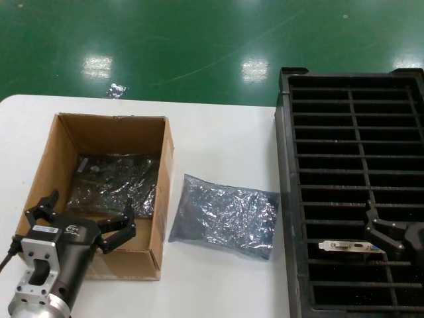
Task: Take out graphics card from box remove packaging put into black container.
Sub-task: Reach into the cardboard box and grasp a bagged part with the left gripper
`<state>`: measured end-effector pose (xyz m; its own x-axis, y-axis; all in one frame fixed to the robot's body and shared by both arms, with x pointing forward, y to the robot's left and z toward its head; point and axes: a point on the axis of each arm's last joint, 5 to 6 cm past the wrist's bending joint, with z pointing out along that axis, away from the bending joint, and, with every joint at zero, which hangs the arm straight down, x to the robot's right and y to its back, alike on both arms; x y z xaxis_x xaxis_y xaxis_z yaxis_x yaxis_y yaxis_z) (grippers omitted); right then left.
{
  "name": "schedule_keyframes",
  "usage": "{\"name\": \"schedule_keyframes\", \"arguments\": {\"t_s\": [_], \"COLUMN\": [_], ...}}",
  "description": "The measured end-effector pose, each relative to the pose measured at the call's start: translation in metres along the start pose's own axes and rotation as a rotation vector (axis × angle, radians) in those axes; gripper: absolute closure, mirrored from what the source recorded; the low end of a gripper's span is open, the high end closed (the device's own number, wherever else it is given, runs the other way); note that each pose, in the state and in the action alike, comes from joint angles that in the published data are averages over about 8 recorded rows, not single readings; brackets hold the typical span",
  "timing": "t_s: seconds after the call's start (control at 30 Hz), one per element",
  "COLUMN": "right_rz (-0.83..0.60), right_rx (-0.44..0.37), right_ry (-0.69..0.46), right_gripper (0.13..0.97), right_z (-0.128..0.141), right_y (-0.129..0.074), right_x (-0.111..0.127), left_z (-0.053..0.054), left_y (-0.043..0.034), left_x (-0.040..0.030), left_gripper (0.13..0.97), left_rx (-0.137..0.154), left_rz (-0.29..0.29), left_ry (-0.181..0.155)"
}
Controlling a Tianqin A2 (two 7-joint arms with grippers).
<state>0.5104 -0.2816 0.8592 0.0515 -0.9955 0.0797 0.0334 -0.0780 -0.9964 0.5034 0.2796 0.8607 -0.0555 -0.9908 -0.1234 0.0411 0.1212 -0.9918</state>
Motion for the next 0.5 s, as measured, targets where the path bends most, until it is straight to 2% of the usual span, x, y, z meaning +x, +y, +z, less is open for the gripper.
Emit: {"name": "schedule_keyframes", "arguments": {"t_s": [0.37, 0.5], "right_rz": [0.0, 0.0], "right_rx": [0.0, 0.0], "right_ry": [0.0, 0.0], "right_gripper": [0.13, 0.13], "right_z": [0.0, 0.0], "right_y": [0.0, 0.0], "right_x": [0.0, 0.0], "left_z": [0.0001, 0.0017], "left_y": [0.0, -0.0003], "left_x": [-0.0002, -0.0047], "left_gripper": [0.132, 0.132], "left_rx": [0.0, -0.003], "left_rz": [0.002, 0.037], "left_ry": [-0.001, -0.012]}}
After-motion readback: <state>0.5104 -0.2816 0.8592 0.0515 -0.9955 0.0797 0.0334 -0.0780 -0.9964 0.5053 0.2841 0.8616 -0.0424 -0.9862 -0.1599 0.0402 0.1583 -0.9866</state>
